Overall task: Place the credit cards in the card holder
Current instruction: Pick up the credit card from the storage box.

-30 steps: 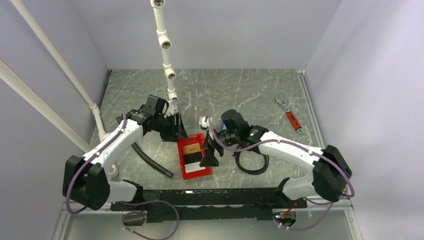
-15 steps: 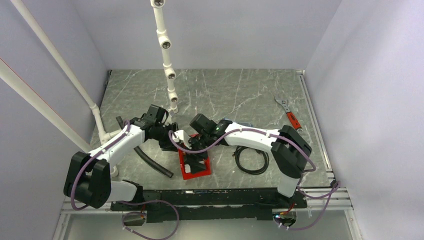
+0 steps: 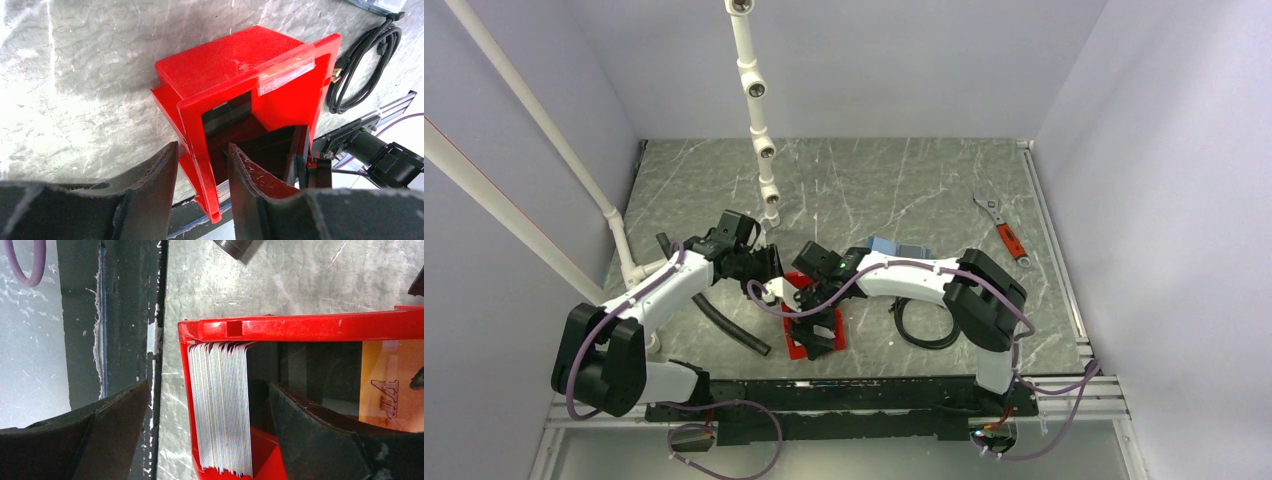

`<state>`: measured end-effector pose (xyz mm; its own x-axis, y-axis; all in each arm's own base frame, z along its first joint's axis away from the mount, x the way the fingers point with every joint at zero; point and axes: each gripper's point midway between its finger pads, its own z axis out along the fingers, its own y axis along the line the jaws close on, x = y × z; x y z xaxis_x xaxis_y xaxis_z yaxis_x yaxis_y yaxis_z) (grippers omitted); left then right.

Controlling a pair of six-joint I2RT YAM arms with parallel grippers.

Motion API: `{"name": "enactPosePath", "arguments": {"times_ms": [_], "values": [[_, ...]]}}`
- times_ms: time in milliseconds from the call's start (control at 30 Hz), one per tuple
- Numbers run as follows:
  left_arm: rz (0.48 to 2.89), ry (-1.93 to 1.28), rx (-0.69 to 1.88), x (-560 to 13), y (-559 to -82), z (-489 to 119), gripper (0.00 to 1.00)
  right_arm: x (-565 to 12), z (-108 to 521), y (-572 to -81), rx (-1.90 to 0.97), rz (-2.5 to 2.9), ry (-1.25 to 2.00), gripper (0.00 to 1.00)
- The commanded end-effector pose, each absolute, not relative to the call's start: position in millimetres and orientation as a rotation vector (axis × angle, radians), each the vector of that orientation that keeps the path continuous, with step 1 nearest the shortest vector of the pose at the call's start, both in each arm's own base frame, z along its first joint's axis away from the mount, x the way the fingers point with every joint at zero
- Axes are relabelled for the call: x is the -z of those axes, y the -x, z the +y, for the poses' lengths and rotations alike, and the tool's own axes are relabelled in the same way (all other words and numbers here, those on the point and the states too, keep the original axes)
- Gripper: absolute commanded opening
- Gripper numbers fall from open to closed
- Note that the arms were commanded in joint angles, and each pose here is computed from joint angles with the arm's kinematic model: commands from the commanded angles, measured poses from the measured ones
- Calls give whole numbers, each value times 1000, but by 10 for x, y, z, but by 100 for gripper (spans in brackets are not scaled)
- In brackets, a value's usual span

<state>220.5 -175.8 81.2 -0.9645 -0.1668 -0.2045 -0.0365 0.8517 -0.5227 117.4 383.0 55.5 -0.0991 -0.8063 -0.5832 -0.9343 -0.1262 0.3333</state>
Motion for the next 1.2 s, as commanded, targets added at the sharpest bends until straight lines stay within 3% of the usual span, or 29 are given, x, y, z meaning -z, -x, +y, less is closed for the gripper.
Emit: {"name": "enactPosePath", "arguments": {"times_ms": [0, 433, 667, 1167], "values": [[2758, 145, 775, -828, -2254, -1752, 46, -699, 3852, -1140, -1059, 1902, 1972, 90], [2779, 145, 777, -749, -2269, -1773, 44, -834, 3801, -1064, -1107, 1872, 1952, 79], [2779, 143, 770, -756, -2280, -1767, 44, -818, 3763, -1043, -1150, 1896, 1958, 59], [2784, 136, 764, -747, -2302, -1772, 44, -913, 3746, -1035, -1185, 1877, 1947, 34]]}}
